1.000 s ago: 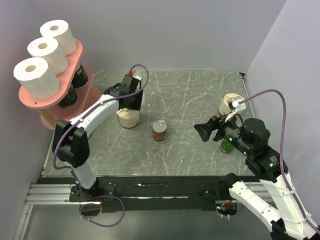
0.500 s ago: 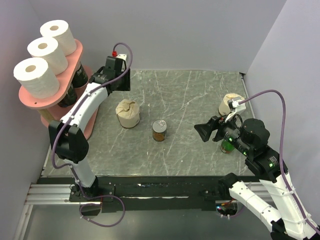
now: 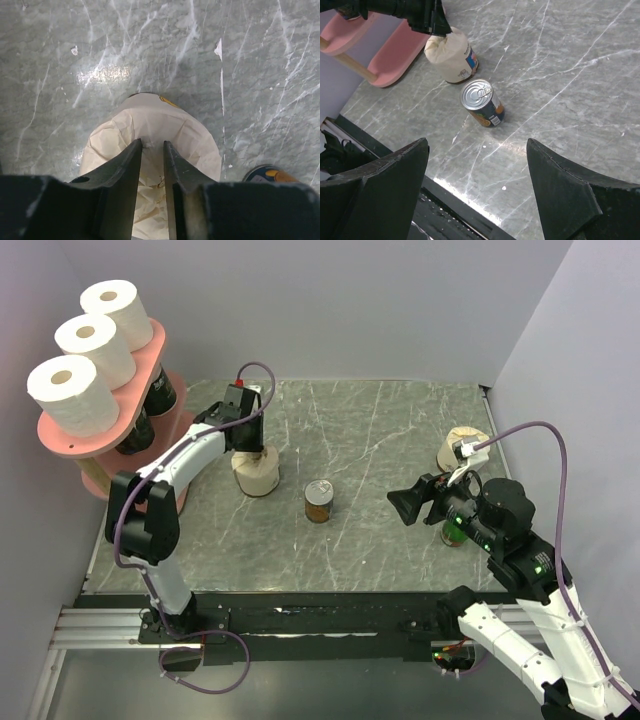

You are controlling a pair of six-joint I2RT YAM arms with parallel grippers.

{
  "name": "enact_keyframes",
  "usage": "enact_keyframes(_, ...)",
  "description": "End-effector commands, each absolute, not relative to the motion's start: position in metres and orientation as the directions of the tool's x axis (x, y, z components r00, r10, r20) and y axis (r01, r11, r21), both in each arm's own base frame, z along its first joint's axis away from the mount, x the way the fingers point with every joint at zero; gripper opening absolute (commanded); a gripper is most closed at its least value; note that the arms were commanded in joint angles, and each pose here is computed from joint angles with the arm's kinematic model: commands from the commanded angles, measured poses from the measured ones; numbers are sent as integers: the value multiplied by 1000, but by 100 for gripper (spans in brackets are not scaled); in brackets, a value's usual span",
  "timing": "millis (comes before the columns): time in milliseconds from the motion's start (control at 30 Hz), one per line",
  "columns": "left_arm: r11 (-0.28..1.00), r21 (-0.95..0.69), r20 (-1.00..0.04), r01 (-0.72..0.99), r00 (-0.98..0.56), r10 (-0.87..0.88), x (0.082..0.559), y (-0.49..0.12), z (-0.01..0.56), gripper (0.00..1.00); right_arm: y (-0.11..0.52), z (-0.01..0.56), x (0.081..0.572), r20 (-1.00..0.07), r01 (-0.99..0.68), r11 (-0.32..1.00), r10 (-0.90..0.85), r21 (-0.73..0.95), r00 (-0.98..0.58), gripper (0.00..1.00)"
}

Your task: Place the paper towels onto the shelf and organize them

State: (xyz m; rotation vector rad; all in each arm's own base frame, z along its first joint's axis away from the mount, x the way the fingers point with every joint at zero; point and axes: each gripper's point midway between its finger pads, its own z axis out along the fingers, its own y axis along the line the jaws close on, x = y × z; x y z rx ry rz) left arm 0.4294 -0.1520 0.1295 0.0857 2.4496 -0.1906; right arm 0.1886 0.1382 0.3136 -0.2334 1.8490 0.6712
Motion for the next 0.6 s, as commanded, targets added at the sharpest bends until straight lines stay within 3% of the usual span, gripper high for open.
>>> enact_keyframes(0, 993, -93, -620, 68, -784, -5, 423, -145, 128, 31, 138, 328, 188, -926, -481, 811, 184, 333, -331, 86)
enact_keyframes(133, 996, -68, -674, 50, -739, -9, 432, -140, 165, 41, 138, 329, 187, -924, -480, 809, 189, 339, -333, 86)
enact_keyframes(300, 989, -85, -754, 117, -656, 13, 439, -155, 223, 46, 135, 328, 185, -924, -472, 814, 191, 337, -330, 86)
enact_keyframes(567, 965, -68, -729, 252, -673, 124, 404, -208, 216, 46, 133, 331, 181, -926, -477, 812, 193, 336, -324, 86)
